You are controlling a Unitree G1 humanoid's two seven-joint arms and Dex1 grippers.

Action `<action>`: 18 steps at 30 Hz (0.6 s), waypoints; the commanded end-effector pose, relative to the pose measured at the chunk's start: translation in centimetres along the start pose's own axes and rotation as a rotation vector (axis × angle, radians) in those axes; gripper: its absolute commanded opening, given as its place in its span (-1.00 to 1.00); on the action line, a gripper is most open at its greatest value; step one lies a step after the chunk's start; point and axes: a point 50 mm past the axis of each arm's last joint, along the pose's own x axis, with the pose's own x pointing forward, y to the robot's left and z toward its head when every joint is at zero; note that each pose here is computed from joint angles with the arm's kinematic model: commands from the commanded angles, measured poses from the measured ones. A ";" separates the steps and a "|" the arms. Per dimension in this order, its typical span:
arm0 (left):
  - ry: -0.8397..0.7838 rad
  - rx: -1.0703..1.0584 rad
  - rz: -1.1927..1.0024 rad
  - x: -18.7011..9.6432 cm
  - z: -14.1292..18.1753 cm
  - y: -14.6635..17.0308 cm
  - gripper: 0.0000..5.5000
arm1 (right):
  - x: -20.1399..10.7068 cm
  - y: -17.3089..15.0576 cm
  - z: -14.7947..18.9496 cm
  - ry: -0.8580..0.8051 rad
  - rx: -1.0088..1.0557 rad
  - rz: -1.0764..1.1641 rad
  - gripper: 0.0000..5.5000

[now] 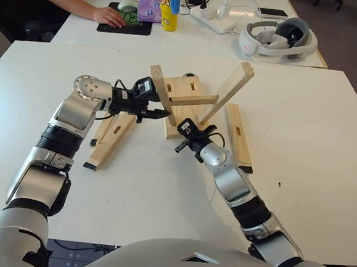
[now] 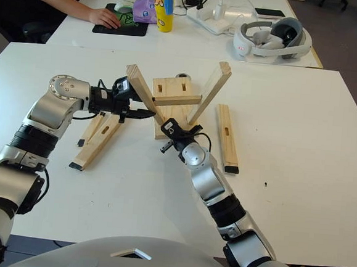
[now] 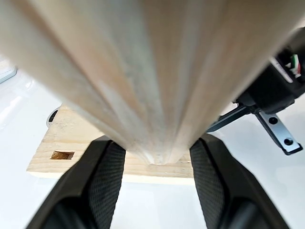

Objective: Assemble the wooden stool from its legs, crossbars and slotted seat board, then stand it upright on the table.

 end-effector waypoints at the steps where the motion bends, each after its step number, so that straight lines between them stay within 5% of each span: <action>1: 0.173 -0.066 -0.031 1.4 -3.9 -1.7 -0.25 | -0.4 3.4 -4.3 0.219 0.062 0.203 -1.00; 10: 0.000 -0.118 0.141 0.4 -4.3 -1.5 -0.25 | -0.6 2.9 -4.5 0.229 0.082 0.190 -1.00; 18: -0.074 -0.135 0.179 -0.4 -4.7 -2.6 0.21 | -0.4 2.3 -4.8 0.232 0.094 0.181 -1.00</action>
